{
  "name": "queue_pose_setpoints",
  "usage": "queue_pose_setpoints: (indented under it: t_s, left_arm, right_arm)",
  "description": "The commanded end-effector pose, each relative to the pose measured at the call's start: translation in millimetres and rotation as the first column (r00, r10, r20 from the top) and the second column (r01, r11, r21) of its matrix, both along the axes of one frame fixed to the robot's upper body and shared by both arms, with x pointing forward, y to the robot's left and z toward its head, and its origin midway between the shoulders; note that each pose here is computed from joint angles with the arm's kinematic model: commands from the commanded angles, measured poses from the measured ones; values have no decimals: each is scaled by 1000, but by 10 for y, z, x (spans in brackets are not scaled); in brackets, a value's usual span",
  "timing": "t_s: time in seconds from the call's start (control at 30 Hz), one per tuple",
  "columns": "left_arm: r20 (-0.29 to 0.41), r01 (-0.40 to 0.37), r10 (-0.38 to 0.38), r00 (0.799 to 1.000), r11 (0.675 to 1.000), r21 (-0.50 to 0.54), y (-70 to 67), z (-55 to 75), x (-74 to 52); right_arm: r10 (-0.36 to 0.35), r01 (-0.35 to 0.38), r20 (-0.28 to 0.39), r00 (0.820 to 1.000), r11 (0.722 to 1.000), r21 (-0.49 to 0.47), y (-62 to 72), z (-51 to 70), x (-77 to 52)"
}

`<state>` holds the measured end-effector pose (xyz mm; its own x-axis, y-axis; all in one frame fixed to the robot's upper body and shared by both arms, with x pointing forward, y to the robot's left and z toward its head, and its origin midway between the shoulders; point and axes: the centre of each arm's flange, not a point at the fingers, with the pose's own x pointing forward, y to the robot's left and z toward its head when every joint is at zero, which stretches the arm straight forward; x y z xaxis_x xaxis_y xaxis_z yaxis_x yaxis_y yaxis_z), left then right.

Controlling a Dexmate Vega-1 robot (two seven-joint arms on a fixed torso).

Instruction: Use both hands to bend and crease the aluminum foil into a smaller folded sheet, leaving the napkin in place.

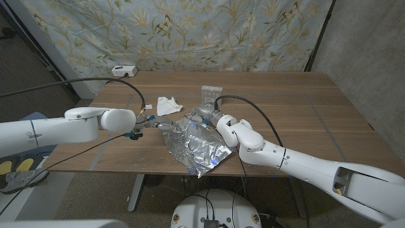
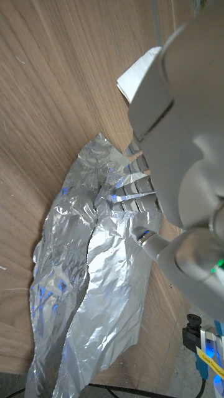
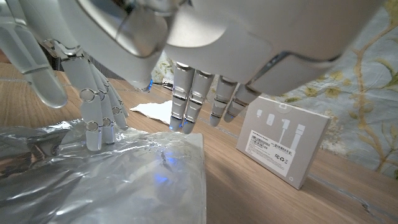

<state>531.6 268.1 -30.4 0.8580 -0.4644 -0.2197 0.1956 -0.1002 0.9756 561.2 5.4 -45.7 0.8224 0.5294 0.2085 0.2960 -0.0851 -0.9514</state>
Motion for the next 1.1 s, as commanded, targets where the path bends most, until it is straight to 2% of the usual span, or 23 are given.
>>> queue_pose_setpoints:
  t_s: [0.03, 0.4, 0.83, 1.1]
  left_arm:
    - [0, -4, 4, 1000, 1000, -10, -6, -21, -18]
    - [-1, -5, 5, 1000, 1000, -20, -41, -25, -53]
    - [-7, 4, -4, 1000, 1000, -12, -103, -17, -80]
    - [-5, 0, 0, 1000, 1000, -14, -127, -8, -85]
  right_arm:
    - [-4, 4, -19, 1000, 1000, -4, 2, -83, 71]
    - [26, -26, -8, 1000, 1000, 3, -137, -129, 218]
    - [49, -49, -19, 999, 999, -8, -289, -228, 316]
    - [66, -66, -34, 997, 998, 7, -326, -269, 353]
